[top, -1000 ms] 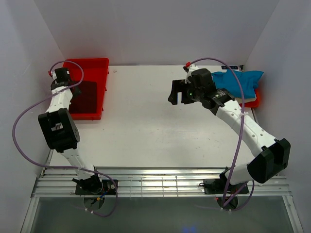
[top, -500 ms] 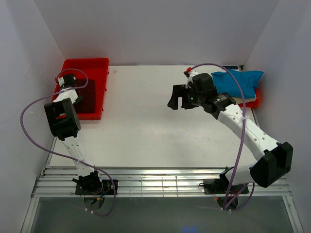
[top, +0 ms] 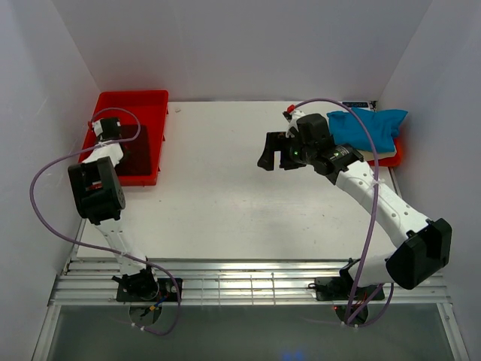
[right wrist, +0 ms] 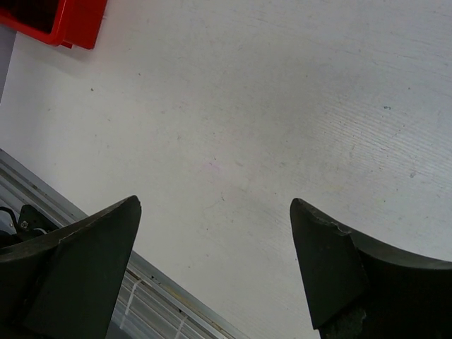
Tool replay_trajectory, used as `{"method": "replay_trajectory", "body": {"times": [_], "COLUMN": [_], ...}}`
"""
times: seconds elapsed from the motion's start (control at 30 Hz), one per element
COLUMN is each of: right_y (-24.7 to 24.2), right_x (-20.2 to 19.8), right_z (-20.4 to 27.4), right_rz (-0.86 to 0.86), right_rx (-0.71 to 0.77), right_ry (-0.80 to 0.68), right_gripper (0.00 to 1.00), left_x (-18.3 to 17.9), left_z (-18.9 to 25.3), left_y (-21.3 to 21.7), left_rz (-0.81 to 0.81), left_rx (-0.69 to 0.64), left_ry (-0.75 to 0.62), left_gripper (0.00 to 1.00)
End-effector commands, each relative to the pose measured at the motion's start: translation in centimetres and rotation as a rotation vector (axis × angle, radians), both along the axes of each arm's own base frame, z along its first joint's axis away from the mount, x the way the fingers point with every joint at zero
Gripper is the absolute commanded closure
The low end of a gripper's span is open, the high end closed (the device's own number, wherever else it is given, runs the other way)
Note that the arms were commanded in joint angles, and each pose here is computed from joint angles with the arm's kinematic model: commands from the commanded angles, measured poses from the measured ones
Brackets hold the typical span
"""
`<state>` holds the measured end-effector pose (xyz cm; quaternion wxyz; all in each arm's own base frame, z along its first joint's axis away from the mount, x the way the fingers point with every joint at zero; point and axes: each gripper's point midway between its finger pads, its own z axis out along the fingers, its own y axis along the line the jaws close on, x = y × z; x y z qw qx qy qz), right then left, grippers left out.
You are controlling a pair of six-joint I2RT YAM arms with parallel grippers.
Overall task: Fold and stack the t-shirts
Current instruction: Grab the tshirt from the pile, then move the tshirt to the center of the board
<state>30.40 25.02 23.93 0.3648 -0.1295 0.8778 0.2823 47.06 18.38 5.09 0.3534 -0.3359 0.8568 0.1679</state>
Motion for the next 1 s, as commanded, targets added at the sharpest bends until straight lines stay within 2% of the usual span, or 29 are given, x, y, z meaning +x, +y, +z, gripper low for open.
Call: {"method": "replay_trajectory", "body": {"times": [0.0,0.23,0.33,0.47,0.53,0.67,0.73,0.83,0.9,0.93,0.97], "right_y": [1.2,2.3,2.4,2.2,1.8,1.1,0.7,0.0,-0.5,-0.7,-0.8], "right_x": [0.2,0.4,0.6,0.8,0.9,0.9,0.9,0.6,0.3,0.3,0.2], "right_z": [-0.5,-2.1,-2.6,-2.5,-2.4,-2.6,-2.6,-2.8,-2.8,-2.7,-2.7], "right_rz": [0.031,0.059,0.061,0.047,0.028,-0.001,-0.015,-0.038,-0.050,-0.056,-0.059], "right_rx": [0.033,0.047,0.035,0.031,0.023,-0.001,-0.008,-0.029,-0.041,-0.043,-0.044], "right_ry": [0.006,0.036,0.043,0.032,0.025,0.020,0.014,0.017,0.012,0.009,0.006], "right_gripper": [0.08,0.08,0.07,0.07,0.07,0.08,0.09,0.10,0.10,0.10,0.10], "left_x": [1.3,-0.5,-2.1,-3.7,-4.3,-6.1,-7.7,-8.4,-8.5,-9.3,-9.5], "left_z": [9.9,23.3,26.3,28.7,28.6,26.3,24.2,21.3,18.8,19.5,19.5], "left_y": [-4.3,-10.3,-13.6,-20.9,-24.2,-33.7,-38.4,-43.3,-45.8,-48.3,-49.6], "left_rz": [-0.115,-0.221,-0.277,-0.455,-0.544,-0.793,-0.908,-0.999,-1.030,-1.098,-1.123], "left_rx": [-0.009,-0.021,-0.064,-0.178,-0.250,-0.420,-0.498,-0.556,-0.591,-0.631,-0.642], "left_ry": [-0.151,-0.376,-0.438,-0.510,-0.509,-0.470,-0.412,-0.350,-0.287,-0.300,-0.300], "left_gripper": [1.00,1.00,1.00,1.00,1.00,1.00,1.00,1.00,0.90,0.76,0.66]}}
